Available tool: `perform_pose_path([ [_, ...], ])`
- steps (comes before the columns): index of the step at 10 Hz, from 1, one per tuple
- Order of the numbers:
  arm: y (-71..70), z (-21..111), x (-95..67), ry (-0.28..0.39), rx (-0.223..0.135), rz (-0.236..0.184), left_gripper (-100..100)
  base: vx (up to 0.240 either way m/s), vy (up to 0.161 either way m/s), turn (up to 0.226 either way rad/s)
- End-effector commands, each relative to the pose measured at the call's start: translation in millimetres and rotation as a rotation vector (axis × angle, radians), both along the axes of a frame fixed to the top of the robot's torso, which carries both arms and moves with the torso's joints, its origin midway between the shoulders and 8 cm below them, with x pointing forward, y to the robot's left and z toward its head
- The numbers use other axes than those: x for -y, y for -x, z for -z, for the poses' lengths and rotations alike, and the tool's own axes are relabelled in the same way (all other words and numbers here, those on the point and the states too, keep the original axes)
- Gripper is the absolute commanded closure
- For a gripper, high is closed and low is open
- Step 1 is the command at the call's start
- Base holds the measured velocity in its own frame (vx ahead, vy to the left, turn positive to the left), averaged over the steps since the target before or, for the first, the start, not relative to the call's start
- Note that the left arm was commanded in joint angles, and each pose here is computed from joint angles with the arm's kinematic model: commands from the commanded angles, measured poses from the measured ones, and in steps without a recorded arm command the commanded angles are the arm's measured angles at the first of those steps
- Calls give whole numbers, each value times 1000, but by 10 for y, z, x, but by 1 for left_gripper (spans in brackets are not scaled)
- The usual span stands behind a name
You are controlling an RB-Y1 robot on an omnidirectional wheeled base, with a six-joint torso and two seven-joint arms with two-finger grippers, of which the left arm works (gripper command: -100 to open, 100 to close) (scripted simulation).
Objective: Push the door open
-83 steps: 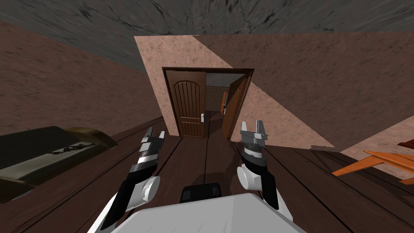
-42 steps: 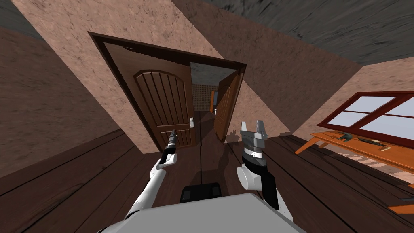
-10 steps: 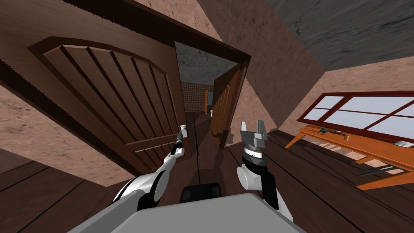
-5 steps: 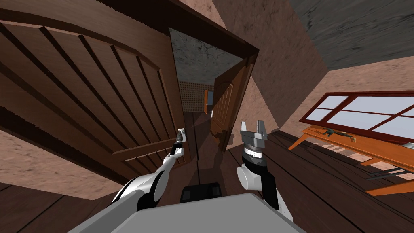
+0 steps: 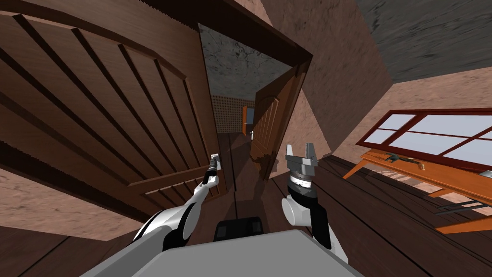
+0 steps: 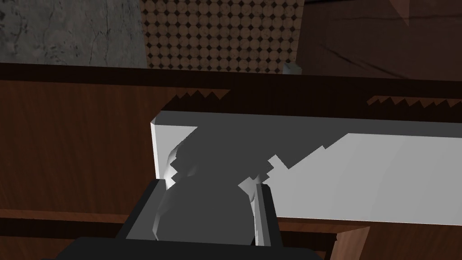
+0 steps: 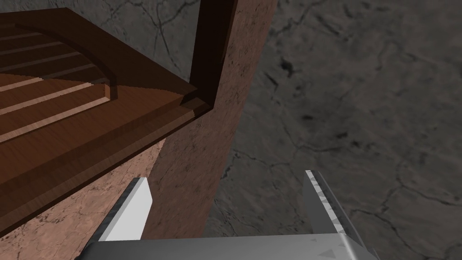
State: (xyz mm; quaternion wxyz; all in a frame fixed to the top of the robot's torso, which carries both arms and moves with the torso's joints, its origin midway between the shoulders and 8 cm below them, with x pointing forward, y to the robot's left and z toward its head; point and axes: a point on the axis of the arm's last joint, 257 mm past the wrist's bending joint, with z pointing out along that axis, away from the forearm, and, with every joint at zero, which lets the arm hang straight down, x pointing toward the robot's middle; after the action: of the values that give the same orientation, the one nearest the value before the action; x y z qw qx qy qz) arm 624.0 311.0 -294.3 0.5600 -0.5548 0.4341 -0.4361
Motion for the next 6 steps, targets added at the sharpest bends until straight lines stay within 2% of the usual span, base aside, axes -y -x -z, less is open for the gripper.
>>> perform_pose_path([
  [1,5,12,7,1,-2,1,100,-17,-4,1],
  [3,5,12,7,1,-2,1,100,-5,-1,0],
  [4,54,36,-155,3,-6,-34,100,112,-14,-54],
  [5,54,36,-155,3,-6,-34,100,130,-21,-11],
  [6,96,36,-307,4,-5,-68,100,132,-13,-31],
])
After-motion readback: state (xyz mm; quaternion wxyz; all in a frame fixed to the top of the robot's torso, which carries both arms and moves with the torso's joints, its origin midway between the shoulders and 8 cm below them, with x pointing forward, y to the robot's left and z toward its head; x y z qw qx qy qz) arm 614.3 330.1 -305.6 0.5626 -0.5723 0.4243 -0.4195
